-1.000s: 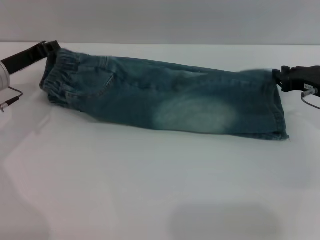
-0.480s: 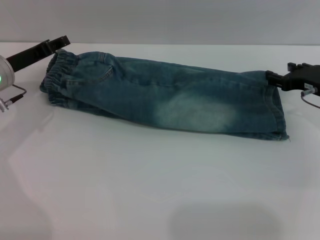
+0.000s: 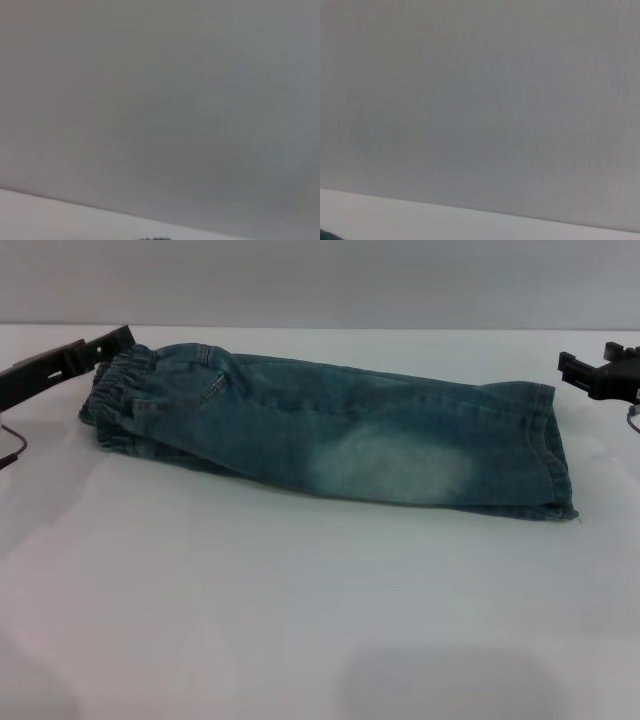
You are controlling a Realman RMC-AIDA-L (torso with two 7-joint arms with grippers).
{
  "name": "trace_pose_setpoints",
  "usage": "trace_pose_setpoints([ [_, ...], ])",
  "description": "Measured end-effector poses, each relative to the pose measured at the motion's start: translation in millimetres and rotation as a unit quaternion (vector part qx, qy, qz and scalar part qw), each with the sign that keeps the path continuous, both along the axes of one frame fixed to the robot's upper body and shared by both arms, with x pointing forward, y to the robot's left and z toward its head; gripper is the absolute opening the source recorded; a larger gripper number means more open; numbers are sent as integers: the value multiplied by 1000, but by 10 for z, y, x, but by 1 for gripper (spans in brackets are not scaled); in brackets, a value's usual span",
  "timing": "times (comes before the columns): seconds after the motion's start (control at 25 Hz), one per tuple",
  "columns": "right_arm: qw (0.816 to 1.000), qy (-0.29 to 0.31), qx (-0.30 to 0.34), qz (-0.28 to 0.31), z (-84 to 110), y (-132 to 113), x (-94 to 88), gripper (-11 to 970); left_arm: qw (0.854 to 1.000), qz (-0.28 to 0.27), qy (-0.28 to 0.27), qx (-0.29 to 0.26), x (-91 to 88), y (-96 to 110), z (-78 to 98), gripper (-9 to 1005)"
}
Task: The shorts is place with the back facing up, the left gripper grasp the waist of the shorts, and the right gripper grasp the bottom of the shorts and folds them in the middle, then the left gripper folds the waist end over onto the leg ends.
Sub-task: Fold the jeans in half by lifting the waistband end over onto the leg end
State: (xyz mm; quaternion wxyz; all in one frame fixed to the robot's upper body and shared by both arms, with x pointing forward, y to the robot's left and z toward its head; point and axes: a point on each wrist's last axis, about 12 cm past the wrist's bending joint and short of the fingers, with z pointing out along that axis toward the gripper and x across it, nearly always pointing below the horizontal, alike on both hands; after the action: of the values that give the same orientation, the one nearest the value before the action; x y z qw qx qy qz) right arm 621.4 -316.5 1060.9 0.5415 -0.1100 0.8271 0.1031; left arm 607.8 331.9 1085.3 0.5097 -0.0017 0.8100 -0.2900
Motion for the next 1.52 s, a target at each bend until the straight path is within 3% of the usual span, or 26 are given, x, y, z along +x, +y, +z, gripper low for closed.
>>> trace_pose_setpoints([
  [0.08, 1000, -1, 1, 3, 4, 6, -1, 676, 999, -23, -11, 28, -59, 32, -21, 833],
  [0.52, 999, -8, 16, 30, 17, 68, -29, 677, 985, -57, -59, 153, -328, 104, -271, 833],
  [0.84, 998, -16, 27, 50, 42, 115, -42, 677, 977, -57, -57, 200, -303, 31, -394, 833],
  [1.52, 997, -24, 30, 63, 100, 166, 2, 676, 970, -66, -45, 229, -153, -206, -482, 834],
])
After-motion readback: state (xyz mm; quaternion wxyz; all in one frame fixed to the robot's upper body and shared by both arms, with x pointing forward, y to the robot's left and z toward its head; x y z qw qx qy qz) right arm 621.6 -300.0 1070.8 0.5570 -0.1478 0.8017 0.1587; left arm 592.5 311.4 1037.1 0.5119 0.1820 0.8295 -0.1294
